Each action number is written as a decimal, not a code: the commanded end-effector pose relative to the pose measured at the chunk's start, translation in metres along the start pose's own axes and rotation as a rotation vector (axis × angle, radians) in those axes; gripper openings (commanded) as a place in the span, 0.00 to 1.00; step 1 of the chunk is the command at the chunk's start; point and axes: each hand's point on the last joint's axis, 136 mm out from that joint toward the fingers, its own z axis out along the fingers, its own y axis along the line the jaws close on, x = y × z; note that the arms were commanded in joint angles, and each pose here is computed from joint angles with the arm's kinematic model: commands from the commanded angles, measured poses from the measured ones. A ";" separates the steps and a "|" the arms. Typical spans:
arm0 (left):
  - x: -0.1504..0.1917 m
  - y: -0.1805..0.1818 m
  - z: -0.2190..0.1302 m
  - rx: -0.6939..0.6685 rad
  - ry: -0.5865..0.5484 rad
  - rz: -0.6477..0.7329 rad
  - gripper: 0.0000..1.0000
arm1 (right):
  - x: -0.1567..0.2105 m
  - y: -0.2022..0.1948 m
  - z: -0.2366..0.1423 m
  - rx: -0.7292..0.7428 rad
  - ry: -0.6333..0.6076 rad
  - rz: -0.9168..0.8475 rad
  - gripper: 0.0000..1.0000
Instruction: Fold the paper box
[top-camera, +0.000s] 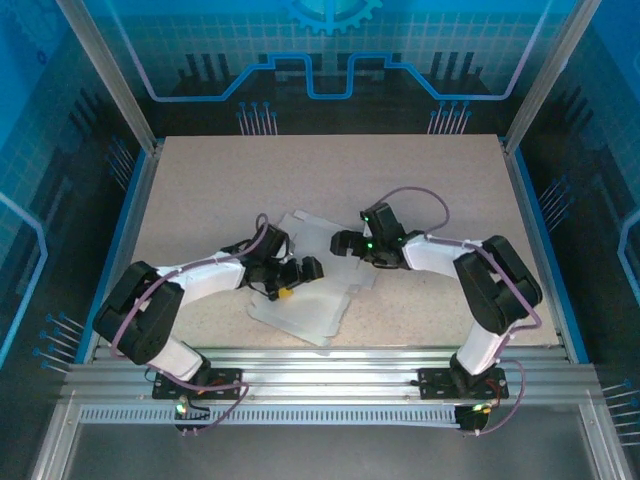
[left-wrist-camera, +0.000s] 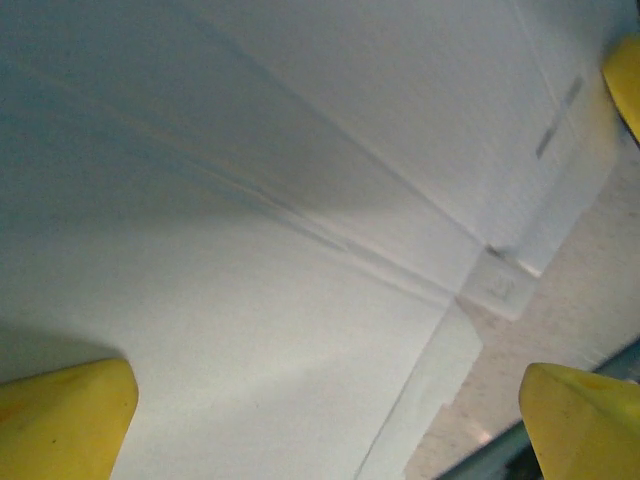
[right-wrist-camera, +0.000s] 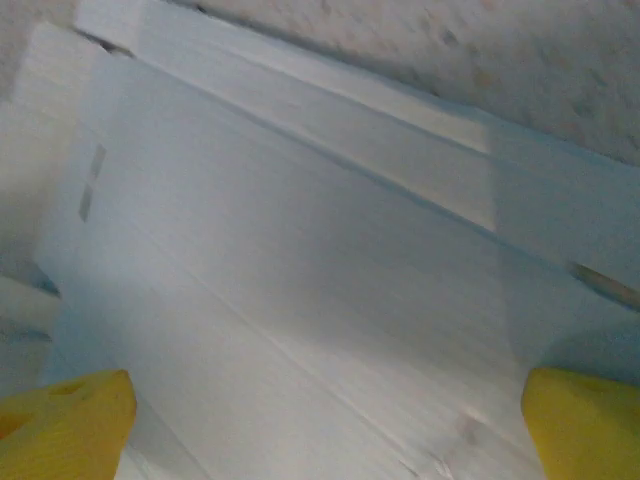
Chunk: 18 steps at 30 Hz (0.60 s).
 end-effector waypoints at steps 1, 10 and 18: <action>0.003 -0.038 0.001 0.152 -0.003 -0.018 0.99 | -0.022 0.029 0.001 -0.075 -0.008 -0.085 1.00; -0.021 -0.050 -0.051 0.062 -0.128 0.179 0.99 | -0.037 0.058 -0.056 -0.125 -0.140 -0.213 1.00; -0.070 -0.046 -0.083 0.067 -0.145 0.228 0.99 | 0.003 0.057 -0.097 -0.153 -0.153 -0.208 1.00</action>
